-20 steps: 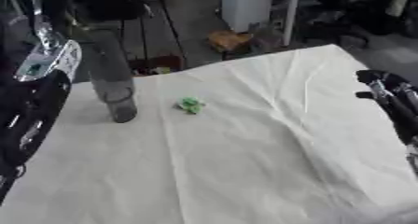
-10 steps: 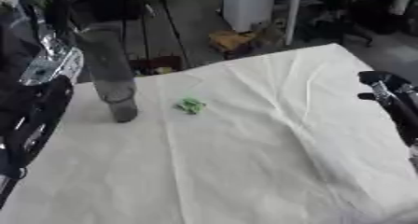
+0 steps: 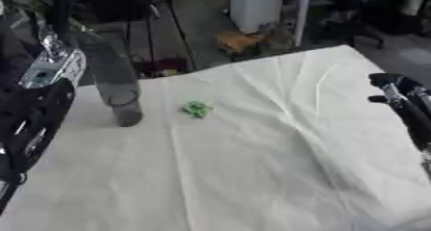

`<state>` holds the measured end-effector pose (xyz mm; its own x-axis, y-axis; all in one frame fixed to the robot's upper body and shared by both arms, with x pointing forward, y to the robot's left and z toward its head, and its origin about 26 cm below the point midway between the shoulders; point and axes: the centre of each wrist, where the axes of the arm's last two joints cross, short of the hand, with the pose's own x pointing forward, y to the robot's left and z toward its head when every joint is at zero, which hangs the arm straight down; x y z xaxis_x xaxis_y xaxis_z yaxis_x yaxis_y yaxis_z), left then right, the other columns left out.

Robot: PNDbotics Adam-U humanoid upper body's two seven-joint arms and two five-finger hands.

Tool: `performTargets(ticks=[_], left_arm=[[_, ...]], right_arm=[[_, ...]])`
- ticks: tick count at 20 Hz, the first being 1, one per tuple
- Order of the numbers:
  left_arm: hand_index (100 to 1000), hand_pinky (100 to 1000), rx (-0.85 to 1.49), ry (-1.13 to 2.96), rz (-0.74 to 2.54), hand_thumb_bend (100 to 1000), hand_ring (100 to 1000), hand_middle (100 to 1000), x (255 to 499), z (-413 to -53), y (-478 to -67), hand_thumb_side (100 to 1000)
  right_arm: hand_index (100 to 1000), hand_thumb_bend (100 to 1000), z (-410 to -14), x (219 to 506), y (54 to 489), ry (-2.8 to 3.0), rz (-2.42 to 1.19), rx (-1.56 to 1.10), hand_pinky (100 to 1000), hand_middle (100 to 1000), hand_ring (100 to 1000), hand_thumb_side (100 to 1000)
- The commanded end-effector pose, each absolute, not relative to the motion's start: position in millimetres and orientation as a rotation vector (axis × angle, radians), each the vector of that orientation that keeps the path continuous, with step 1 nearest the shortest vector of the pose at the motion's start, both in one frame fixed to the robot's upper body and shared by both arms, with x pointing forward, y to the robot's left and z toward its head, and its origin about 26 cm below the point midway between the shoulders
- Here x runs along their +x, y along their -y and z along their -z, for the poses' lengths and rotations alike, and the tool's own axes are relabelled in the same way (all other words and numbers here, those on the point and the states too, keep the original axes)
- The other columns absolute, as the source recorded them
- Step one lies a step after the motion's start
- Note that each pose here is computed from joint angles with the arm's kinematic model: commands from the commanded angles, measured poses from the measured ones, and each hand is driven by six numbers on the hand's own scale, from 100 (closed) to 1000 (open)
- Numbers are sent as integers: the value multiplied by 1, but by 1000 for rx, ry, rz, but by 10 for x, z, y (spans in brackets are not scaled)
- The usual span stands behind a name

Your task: Arrange flowers into the vase.

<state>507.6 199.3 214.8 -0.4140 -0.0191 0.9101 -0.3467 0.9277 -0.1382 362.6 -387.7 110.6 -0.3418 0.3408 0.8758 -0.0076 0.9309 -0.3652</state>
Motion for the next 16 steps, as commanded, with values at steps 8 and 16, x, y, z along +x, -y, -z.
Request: performTargets(ticks=[8,16], left_arm=[[663,662,400,1999,-246,1000,737,730,5079,-2463,-2082,645],[705,697,465,1980,-181,1000,766,768,5073,-2487,-2093,634]], right_arm=[[775,100,-1228,3624,3947,1911,-380,-278,754,803,893,650],[774,100,-1217,3618,3954,1907,-377,-279,753,803,892,650]])
